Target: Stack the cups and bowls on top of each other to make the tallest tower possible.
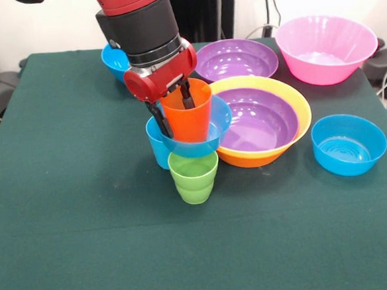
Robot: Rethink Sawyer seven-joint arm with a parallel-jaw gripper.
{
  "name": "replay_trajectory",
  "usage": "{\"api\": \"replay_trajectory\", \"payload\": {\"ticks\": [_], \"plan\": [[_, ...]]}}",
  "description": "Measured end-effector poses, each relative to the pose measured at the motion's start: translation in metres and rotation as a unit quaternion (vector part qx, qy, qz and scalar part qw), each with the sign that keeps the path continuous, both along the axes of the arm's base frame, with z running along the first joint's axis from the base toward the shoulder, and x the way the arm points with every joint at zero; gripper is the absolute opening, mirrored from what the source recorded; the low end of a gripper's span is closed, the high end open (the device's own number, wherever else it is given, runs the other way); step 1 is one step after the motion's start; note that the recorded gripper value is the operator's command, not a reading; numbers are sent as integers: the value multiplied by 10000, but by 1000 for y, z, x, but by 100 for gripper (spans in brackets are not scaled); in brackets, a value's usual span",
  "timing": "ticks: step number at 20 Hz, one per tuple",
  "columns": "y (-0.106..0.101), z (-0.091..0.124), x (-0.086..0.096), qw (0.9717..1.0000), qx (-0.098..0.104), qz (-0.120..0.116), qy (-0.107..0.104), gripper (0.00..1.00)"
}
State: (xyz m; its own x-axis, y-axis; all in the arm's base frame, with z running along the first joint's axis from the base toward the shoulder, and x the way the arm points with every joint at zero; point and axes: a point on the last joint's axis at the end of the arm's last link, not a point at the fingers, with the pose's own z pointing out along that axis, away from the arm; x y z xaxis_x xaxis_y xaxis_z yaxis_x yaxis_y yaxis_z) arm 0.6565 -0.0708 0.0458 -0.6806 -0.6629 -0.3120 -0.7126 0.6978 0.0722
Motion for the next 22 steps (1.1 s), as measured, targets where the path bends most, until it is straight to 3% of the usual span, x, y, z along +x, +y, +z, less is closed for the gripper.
{"api": "replay_trajectory", "payload": {"ticks": [15, 22], "plan": [[0, 0, 0, 10000, -12, 13, -3, 100], [-3, 10, 3, 9999, -85, 28, -71, 100]]}}
